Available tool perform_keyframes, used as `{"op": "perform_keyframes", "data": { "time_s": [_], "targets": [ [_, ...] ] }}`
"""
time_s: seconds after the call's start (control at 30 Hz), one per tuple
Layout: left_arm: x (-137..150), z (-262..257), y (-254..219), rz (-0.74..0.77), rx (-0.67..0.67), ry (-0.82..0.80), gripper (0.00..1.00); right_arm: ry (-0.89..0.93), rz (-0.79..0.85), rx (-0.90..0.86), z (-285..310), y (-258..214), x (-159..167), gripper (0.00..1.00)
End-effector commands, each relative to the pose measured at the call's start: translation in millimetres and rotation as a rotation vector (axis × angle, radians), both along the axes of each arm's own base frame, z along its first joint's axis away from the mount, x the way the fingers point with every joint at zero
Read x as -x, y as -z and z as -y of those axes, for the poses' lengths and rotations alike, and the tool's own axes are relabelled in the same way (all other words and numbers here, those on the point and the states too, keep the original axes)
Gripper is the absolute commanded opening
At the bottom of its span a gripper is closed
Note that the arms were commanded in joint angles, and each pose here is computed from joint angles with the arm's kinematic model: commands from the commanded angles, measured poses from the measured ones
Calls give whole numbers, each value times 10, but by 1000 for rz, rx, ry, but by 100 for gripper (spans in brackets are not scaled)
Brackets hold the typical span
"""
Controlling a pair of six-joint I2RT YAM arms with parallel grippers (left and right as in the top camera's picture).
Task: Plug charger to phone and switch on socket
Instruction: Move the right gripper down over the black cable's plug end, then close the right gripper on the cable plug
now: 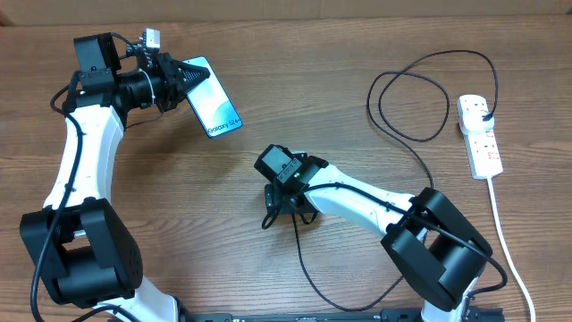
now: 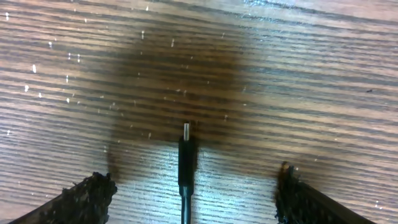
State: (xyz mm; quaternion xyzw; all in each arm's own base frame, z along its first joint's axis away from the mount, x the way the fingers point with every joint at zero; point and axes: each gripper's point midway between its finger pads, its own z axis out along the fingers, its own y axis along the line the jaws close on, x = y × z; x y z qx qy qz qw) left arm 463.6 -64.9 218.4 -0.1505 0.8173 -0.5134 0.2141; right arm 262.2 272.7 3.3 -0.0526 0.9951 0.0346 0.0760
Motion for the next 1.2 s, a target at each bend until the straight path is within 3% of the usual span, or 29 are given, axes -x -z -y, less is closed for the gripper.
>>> {"op": "perform_keyframes", "data": {
  "time_s": [0.0, 0.1, 0.5, 1.17],
  "targets": [
    [35, 1, -165, 40, 7, 8, 4, 10, 4, 6, -31, 6, -52, 87],
    [35, 1, -165, 40, 7, 7, 4, 25, -5, 13, -31, 29, -52, 85],
    [36, 2, -164, 39, 8, 8, 4, 36, -57, 67, -15, 115, -34, 50],
    [45, 6, -158, 32, 10, 9, 4, 49, -83, 84, 34, 120, 27, 27]
  ]
}}
